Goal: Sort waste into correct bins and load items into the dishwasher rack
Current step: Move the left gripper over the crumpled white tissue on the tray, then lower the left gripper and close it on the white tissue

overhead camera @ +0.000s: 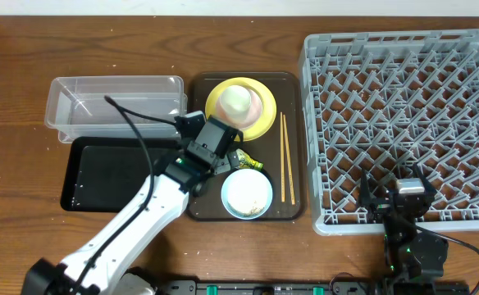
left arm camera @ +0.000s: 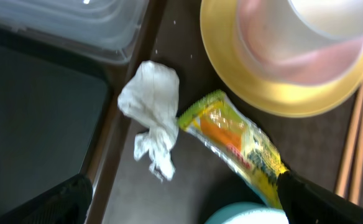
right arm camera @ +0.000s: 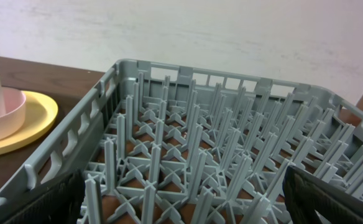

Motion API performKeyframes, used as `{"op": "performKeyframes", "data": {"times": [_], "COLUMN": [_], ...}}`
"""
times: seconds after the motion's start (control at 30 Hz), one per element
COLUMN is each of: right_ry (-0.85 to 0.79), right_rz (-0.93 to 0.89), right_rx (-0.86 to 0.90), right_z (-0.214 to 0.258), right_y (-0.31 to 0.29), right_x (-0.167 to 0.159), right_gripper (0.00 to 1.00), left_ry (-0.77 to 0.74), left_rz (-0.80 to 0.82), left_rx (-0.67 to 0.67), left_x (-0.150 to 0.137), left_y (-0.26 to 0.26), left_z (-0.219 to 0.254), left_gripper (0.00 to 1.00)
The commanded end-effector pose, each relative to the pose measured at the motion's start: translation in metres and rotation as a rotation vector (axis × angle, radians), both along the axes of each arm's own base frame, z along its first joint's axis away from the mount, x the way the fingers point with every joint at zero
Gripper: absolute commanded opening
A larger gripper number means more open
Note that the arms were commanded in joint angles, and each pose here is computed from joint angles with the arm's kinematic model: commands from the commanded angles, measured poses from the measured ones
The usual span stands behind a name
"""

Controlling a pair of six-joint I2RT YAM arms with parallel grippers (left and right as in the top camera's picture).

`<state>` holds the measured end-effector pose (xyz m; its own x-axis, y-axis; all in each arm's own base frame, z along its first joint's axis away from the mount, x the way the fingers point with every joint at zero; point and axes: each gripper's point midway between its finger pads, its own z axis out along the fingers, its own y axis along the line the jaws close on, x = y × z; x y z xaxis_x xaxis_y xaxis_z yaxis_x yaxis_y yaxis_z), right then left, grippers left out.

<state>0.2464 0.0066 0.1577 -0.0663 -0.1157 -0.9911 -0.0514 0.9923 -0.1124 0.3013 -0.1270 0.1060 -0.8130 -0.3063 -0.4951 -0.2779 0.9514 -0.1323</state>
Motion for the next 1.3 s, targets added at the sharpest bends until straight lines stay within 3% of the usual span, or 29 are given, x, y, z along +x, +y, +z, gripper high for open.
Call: {"op": "performKeyframes", "data": {"times": [0.0, 0.07, 0.23, 0.33, 0.93, 1.13, 1.27], "right_ry": [0.0, 0.0, 0.0, 0.0, 0.0, 0.0, 0.0], "right_rz": [0.001, 0.001, 0.001, 0.001, 0.001, 0.001, 0.001], "right_rx": [-0.004, -0.004, -0.004, -0.004, -0.004, -0.004, -0.004], "right_z": [0.0, -0.001, 0.0, -0.001, -0.001, 0.0, 0.0], "right_y": [0.0, 0.0, 0.0, 0.0, 0.0, 0.0, 0.0], "right_x": [0.0, 0.0, 0.0, 0.0, 0.0, 0.0, 0.0], "right_gripper": [0.99, 0.99, 0.99, 0.99, 0.99, 0.99, 0.99], "left_ry": [-0.045, -0.064, -0.094, -0.108, -0.058, -0.056, -0.068], "left_rz": [0.046, 0.046, 0.057, 0.082, 0.116, 0.117, 0.113], "left_rx": [0.005, -0.008, -0.003, 0.026, 0.151, 0.163, 0.156], "left_x": [0.014, 0.02, 0.029, 0.033, 0.037, 0.045, 0.05], "left_y": [0.004, 0.001, 0.0, 0.005, 0.018, 0.015, 0.012], "left_z": [0.005, 0.006, 0.005, 0.003, -0.03, -0.045, -0.048], "left_gripper": [0.98, 0.98, 0.56, 0.41, 0.45, 0.29, 0.29]}}
